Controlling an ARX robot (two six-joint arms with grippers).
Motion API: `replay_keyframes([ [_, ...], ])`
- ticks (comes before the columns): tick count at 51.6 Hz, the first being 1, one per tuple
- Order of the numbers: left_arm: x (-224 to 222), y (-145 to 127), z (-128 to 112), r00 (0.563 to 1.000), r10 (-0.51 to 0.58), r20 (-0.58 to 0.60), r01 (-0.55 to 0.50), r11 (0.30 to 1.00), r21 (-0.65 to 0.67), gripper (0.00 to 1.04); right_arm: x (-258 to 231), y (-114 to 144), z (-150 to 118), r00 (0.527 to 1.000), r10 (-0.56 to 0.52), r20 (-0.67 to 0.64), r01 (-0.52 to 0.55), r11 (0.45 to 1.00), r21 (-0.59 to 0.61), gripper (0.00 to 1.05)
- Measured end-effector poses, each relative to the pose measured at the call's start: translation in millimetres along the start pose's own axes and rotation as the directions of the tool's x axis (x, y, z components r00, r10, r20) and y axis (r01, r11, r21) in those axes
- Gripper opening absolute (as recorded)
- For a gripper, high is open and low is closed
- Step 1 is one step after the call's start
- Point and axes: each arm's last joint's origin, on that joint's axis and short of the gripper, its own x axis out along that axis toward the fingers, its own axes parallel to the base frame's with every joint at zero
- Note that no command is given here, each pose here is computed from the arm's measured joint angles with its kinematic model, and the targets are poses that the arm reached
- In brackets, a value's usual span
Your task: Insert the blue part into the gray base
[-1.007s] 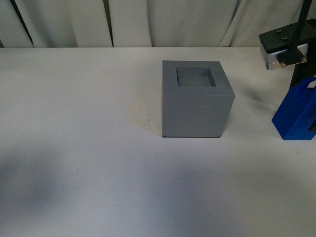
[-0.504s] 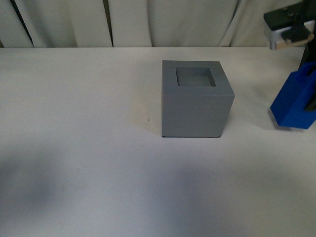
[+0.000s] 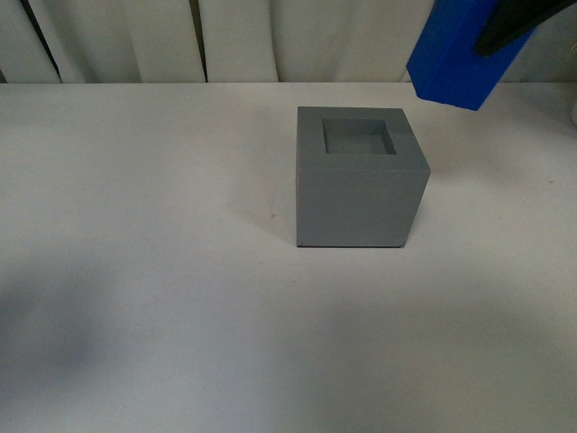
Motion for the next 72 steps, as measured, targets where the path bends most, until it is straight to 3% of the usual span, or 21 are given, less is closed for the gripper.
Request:
replay_keyframes([
  [26,0.0,0.0,0.0,1.0,0.0,0.0,0.0,1.0,0.0,0.99,33.6,17.3,37.7,1.0,0.024,-0.009,-0.025,0.999,-0.049,0.47],
  [72,0.0,0.0,0.0,1.0,0.0,0.0,0.0,1.0,0.0,0.99,50.9,15.9,41.5,1.0,0.019,0.009,-0.018,1.0,-0.006,0.47],
])
